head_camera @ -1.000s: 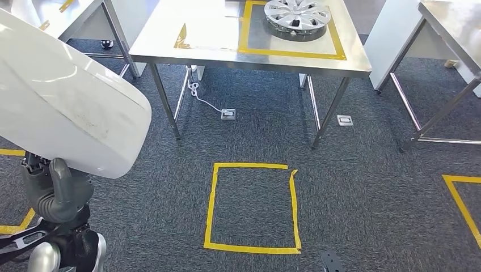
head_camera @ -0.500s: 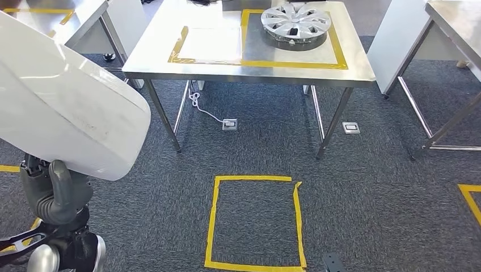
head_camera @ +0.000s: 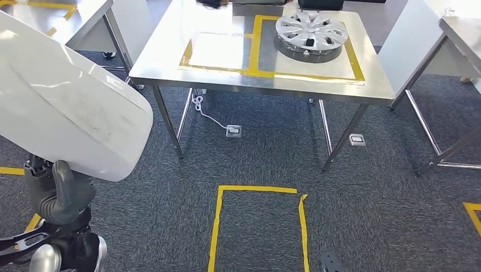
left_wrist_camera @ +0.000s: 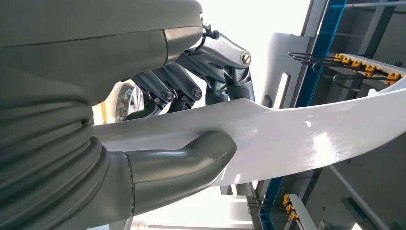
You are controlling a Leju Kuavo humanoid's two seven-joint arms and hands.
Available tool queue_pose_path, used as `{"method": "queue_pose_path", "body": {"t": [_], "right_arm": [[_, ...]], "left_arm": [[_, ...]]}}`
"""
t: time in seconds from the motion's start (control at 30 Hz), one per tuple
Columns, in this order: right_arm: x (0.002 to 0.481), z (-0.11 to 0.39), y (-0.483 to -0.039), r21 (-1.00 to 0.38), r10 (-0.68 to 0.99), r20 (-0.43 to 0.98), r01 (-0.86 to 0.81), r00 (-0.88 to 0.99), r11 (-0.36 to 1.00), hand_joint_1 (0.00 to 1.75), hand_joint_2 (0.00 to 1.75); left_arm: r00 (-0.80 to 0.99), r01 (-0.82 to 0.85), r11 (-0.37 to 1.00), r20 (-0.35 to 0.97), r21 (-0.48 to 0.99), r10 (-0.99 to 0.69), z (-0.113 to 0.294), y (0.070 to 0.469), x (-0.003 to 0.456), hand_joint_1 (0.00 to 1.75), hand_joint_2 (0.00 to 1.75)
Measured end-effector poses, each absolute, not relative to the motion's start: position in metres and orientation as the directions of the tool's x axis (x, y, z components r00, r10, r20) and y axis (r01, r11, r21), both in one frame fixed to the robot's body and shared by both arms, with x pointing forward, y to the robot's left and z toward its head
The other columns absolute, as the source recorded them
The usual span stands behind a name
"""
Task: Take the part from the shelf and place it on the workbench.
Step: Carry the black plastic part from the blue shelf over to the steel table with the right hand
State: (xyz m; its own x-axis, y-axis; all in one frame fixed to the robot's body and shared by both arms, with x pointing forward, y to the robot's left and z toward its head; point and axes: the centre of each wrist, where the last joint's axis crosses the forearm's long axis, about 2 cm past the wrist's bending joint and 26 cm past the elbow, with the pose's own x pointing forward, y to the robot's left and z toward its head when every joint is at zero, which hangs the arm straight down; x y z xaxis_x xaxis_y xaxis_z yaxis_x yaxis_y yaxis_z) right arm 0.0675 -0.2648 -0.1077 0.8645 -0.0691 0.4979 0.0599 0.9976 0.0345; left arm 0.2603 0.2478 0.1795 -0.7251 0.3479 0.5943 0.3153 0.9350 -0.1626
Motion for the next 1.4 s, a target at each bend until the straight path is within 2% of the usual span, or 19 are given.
{"method": "queue_pose_path", "body": {"t": [1.4], "right_arm": [[0.0572,-0.1091,-0.2623,0.035,-0.078,0.465,0.07,0.882,0.997,0.0,0.0]], "left_arm": [[-0.712,0.311,0.935,0.61,-0.171,0.348,0.1726,0.251,0.2559,1.75,1.75]]}}
